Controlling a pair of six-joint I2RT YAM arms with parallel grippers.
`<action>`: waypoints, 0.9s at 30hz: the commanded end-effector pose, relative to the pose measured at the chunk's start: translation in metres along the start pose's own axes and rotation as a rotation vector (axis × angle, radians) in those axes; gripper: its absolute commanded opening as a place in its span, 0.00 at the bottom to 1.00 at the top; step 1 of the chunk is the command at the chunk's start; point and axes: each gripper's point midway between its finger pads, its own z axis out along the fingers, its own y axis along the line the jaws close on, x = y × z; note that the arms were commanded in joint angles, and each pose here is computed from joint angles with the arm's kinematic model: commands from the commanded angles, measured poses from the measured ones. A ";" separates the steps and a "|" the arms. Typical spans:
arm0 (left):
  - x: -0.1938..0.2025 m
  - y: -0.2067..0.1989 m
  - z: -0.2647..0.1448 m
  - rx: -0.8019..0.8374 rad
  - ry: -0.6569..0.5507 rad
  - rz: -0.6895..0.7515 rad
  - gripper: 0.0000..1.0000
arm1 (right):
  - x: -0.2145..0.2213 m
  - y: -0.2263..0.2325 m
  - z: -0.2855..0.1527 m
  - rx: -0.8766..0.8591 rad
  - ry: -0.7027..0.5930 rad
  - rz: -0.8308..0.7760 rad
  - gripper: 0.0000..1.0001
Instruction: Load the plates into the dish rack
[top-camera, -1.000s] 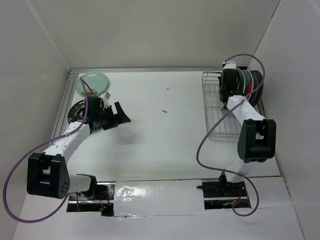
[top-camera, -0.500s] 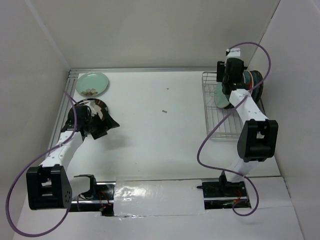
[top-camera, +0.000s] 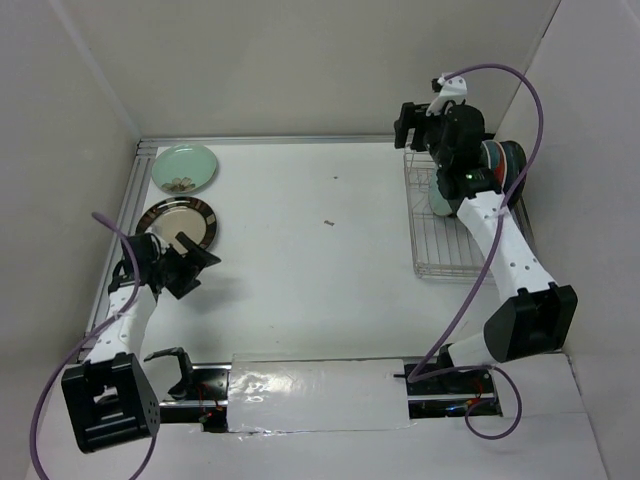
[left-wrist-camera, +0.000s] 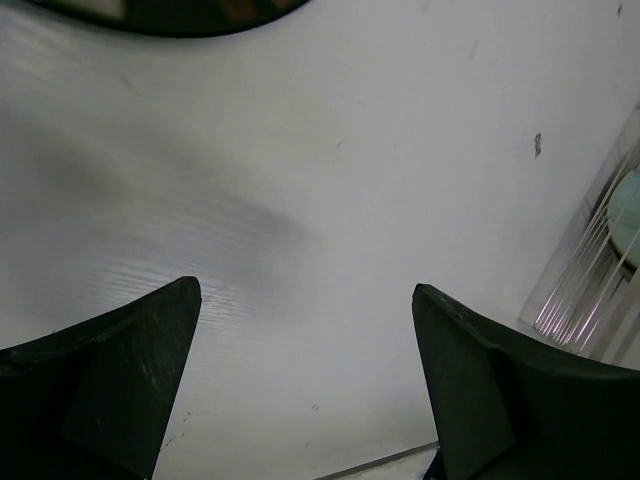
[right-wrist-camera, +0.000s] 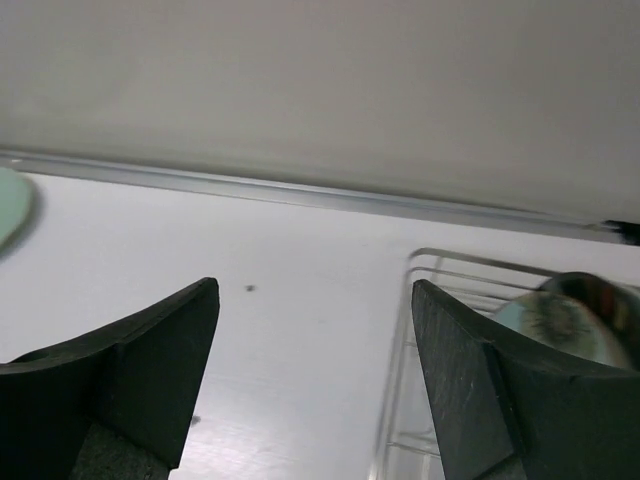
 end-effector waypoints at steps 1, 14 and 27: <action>-0.004 0.013 -0.002 0.010 -0.040 -0.122 1.00 | 0.021 0.048 -0.005 -0.158 0.035 0.115 0.84; -0.051 0.080 0.005 0.128 -0.340 -0.555 0.89 | 0.077 0.097 -0.025 -0.285 0.128 0.213 0.84; -0.108 0.105 0.019 0.124 -0.522 -0.613 0.73 | 0.090 0.091 -0.039 -0.264 0.142 0.212 0.84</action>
